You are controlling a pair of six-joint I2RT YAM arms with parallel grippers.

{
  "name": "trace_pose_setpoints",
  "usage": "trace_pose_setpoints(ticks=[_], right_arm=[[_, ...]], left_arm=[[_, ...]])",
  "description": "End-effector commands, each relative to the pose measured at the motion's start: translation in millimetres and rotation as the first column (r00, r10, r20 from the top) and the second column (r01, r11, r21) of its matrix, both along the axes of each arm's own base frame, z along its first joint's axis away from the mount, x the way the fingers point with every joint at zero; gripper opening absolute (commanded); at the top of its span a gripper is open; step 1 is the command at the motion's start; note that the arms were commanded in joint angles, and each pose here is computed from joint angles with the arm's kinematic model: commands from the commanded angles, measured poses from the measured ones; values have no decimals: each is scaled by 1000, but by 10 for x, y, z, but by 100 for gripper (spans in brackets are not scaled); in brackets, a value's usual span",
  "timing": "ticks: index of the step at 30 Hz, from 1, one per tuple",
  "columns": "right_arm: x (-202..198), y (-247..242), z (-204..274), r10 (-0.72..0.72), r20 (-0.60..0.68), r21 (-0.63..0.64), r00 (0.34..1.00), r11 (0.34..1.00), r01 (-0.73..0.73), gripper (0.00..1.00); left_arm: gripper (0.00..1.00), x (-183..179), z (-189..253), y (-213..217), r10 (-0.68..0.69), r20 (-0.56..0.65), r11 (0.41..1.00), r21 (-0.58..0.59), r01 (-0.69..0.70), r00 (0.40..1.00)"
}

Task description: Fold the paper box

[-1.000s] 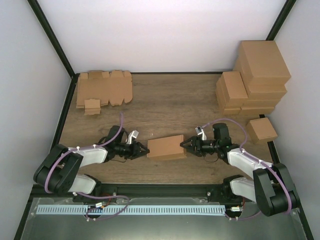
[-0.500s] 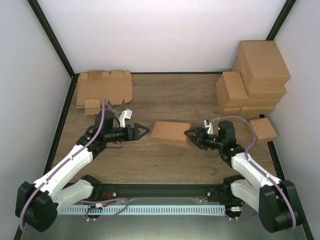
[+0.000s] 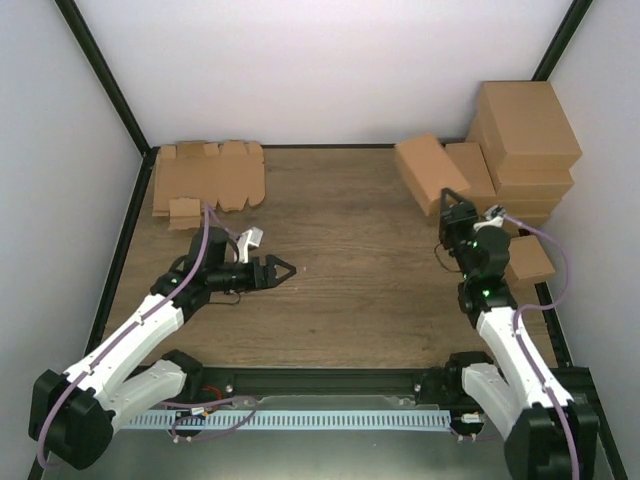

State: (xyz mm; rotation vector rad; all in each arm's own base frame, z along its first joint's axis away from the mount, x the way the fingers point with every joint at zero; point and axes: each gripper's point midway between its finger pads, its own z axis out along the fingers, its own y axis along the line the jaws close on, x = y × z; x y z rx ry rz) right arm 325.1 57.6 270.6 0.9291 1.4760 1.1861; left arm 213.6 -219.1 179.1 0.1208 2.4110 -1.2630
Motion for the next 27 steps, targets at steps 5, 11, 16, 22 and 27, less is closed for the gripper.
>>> trace_pose_setpoints(ticks=[5, 11, 16, 22, 27], right_arm=[[343, -815, 505, -253, 121, 132, 960, 963, 237, 40], [433, -1049, 346, -333, 99, 189, 938, 931, 311, 37], [655, -1112, 293, -350, 90, 177, 933, 927, 331, 37], [871, -1190, 211, -375, 59, 183, 925, 915, 359, 36], [987, -1259, 126, -395, 32, 165, 918, 908, 385, 36]], left_arm=[[91, -114, -18, 10, -31, 5, 999, -13, 31, 1000], [91, -128, -63, -4, -45, 0, 999, -15, 45, 999], [91, -124, -77, -25, -54, -4, 998, -22, 54, 999], [91, -135, -86, -23, -57, -7, 998, -21, 57, 998], [91, -151, -113, -20, -60, -10, 998, -20, 60, 998]])
